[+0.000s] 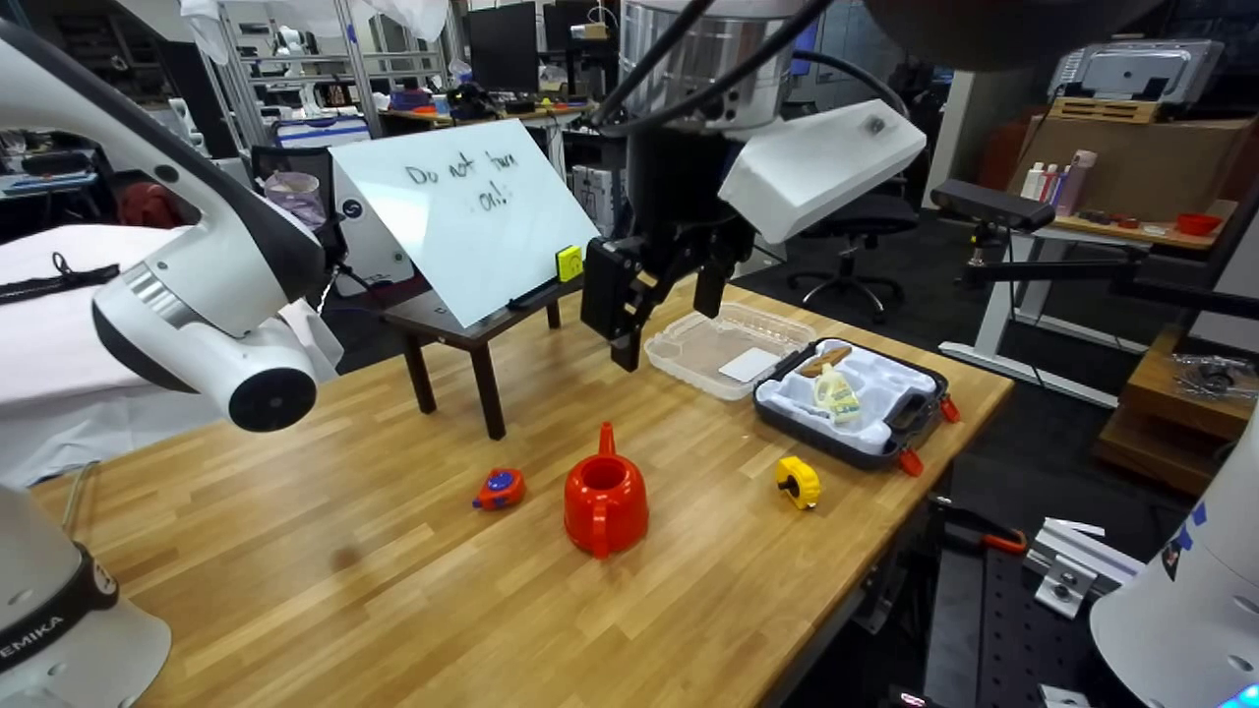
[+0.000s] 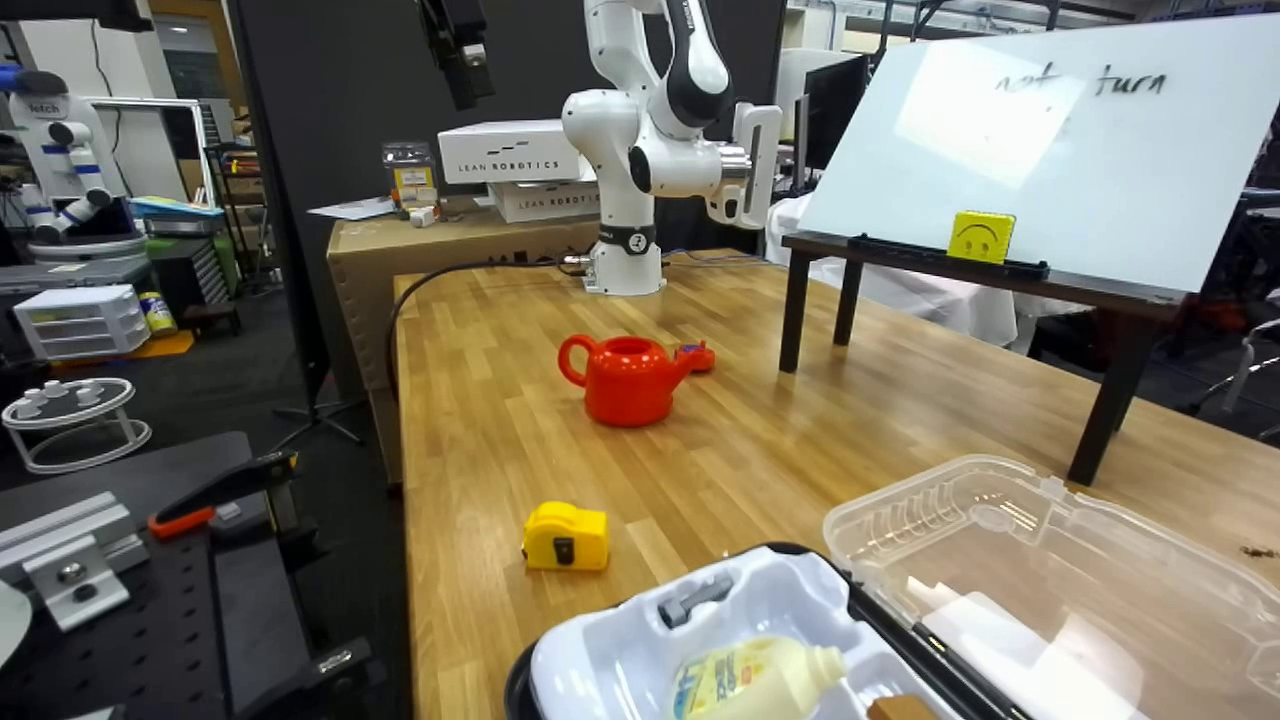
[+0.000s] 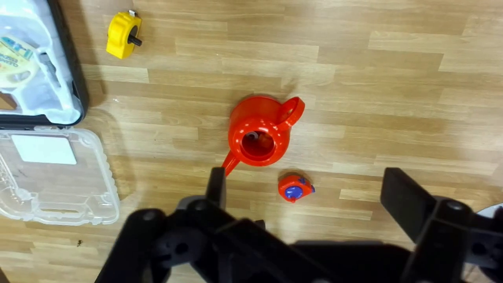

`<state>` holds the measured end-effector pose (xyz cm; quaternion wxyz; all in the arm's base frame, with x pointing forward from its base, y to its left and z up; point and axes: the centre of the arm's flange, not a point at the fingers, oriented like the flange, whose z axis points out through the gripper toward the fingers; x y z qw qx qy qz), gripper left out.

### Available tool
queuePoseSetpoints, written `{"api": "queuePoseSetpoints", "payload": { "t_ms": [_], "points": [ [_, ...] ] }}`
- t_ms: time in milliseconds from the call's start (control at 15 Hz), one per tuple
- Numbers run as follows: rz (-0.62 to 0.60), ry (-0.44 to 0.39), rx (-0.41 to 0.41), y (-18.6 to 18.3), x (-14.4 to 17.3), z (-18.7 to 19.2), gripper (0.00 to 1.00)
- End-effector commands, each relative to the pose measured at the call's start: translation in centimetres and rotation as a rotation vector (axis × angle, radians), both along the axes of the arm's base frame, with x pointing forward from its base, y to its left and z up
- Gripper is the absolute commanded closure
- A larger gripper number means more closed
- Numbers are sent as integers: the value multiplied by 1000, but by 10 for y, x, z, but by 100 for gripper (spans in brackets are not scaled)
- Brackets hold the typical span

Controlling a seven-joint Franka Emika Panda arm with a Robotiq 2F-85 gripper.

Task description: Move the measuring tape slightly to the left

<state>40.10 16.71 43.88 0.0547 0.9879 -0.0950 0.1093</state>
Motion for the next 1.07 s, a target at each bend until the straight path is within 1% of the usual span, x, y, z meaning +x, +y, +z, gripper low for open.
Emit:
{"api": "queuePoseSetpoints", "payload": {
  "t_ms": [0,133,267,333,467,1000],
  "points": [
    [-5,18,35,-25,14,-9,0],
    [-23,42,42,-46,22,-16,0],
    [-38,51,25,-64,29,-22,0],
    [-52,66,31,-57,22,-18,0],
    [-59,74,35,-64,25,-22,0],
    [-54,71,35,-62,25,-22,0]
  ]
}}
